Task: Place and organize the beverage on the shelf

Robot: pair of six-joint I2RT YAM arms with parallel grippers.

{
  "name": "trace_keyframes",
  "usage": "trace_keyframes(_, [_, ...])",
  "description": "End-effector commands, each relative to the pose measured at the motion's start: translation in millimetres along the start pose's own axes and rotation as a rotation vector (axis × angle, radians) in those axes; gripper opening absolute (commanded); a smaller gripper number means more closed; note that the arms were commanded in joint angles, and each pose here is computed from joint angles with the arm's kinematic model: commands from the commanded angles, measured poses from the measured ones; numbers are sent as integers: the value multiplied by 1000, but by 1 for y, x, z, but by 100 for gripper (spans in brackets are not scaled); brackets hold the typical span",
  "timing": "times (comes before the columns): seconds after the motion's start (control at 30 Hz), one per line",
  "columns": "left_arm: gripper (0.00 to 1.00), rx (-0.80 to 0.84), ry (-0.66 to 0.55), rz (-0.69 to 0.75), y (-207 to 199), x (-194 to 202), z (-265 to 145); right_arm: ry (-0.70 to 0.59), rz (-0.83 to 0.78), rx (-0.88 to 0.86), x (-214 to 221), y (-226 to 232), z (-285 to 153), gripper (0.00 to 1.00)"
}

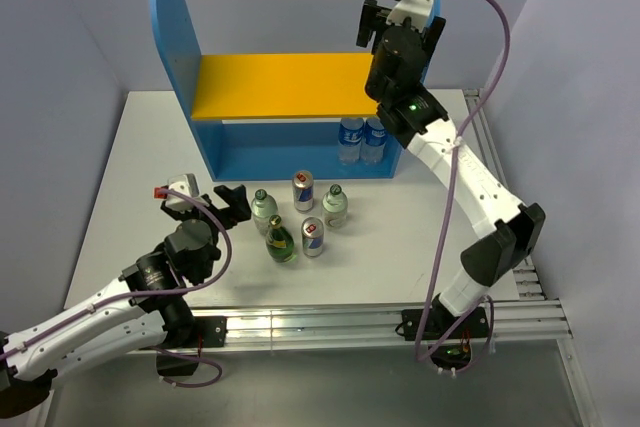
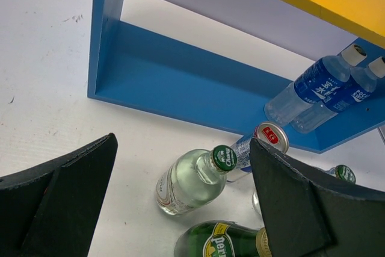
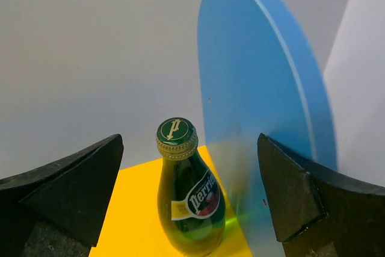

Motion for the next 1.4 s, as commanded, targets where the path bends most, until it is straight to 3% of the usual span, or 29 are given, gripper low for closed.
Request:
trace_keyframes(0.0, [98,26,7,-34,-13,-8,-1,-33,91,-48,-36,-23,-18,100])
trace_keyframes(0.1, [98,41,24,-36,-19,-12,-4,9,86,-114,-32,-24,-31,100])
trace_keyframes(0.23, [99,116,97,-26,-39,-15,-11,30,204,-177,-26,-29,-61,100])
trace_keyframes(0.27, [99,127,118,-31,-43,-14,-13,60,189,-199,-6,-23,-70,100])
trace_keyframes(0.3, [99,159,150,-33,-55,-15,-17,25,234,-209,-18,-35,-84,100])
trace_keyframes(0.47, [99,143,250,17,-59,8,-25,76,256,-242,18,-44,-125,100])
trace_keyframes(0.6, [99,140,317,63,-49,51,-35,106,293,-275,34,-62,-155,100])
trace_keyframes(0.97, [99,120,208,135,-51,89,-63,187,277,-274,97,-85,-189,100])
trace_keyframes(1.17, [99,39,132,219,-45,107,-53,202,263,-283,113,-85,-194,100])
trace_keyframes(1.37, [96,7,56,212,-45,115,-44,213,248,-285,125,-84,-196,100])
Point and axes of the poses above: each gripper's point midway between its finger pads, its own z axis out along the fingers, its own y axis along the line the jaws close on, x = y × z, the point moved 1 cm from there along -z, back along the fingers, and after that the axes turned 11 degrees about -z, right-handed, at the moved point
